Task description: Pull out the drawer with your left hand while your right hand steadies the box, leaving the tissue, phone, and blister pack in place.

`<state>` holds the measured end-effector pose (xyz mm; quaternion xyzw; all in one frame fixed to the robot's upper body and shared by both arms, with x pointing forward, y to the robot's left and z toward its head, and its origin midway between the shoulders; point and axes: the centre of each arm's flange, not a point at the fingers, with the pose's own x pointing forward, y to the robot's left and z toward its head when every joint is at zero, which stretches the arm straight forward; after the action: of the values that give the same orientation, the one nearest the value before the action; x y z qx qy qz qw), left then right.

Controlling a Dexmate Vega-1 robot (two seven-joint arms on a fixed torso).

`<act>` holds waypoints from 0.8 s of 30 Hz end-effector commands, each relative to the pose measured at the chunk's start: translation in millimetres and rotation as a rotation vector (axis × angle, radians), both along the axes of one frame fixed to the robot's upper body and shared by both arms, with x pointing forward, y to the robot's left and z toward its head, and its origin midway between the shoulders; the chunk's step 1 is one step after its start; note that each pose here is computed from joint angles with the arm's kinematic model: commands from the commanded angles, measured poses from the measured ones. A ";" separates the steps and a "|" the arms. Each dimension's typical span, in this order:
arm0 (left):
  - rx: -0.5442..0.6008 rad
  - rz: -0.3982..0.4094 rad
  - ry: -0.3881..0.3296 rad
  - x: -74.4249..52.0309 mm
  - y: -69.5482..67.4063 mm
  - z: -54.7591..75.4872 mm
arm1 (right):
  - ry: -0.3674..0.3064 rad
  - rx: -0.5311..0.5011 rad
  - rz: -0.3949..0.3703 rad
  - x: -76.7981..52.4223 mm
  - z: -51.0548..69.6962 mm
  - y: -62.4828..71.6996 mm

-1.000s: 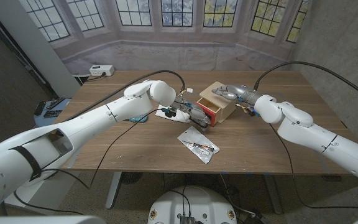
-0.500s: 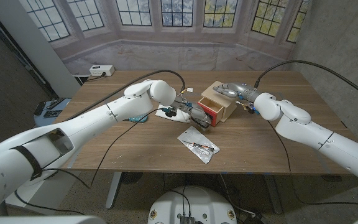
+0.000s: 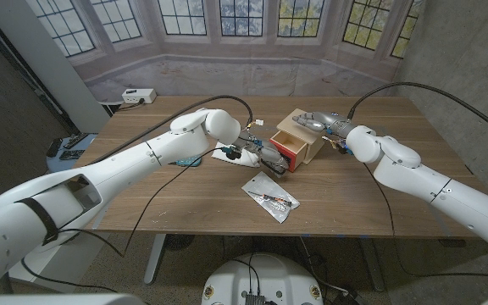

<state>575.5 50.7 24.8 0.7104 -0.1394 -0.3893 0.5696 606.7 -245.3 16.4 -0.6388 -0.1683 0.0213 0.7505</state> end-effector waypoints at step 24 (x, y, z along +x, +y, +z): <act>0.003 0.002 -0.005 -2.2 -3.4 1.3 | 0.010 0.026 -0.068 9.4 -3.2 -13.2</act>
<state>575.0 49.4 24.0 0.7114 -0.1384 -0.3891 0.5687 613.9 -254.8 14.2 -0.6315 -0.1513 0.0048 0.7604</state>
